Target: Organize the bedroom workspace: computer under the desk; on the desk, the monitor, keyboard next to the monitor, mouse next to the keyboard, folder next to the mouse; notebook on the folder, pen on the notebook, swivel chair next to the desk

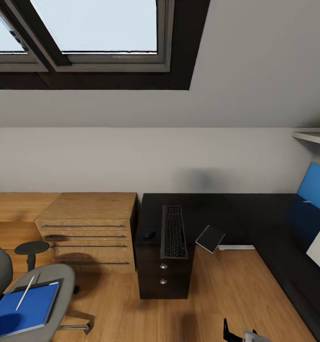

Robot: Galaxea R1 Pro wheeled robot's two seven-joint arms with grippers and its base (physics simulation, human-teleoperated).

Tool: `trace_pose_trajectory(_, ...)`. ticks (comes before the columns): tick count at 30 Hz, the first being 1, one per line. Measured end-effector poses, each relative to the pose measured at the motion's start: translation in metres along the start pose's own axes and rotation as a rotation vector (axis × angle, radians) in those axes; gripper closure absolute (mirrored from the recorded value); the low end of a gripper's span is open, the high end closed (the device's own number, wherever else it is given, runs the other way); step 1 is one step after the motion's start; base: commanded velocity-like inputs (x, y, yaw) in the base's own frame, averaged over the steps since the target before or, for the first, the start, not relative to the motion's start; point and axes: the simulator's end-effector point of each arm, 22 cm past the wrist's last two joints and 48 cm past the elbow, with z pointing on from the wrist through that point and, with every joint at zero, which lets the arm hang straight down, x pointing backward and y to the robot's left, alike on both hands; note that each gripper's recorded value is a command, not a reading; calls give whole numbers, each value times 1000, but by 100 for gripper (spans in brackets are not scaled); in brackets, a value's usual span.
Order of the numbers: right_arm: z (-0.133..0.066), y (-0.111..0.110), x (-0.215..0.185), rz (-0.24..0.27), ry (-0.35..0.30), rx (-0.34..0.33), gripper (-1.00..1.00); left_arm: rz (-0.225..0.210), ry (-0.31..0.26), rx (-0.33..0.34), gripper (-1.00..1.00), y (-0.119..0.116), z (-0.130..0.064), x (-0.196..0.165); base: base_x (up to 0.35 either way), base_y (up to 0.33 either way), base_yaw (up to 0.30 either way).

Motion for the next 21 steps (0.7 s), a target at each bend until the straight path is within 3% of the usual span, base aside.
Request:
trace_pose_trajectory(9, -2, -4, 6, -9, 14, 4, -100, 0, 2, -2, -100, 0, 0, 1, -176, -239, 249)
trace_pose_trajectory(21, -5, -7, 15, -17, 37, 10, -100, 4, 17, -2, -100, 0, -1, 5, -326, -27, 134)
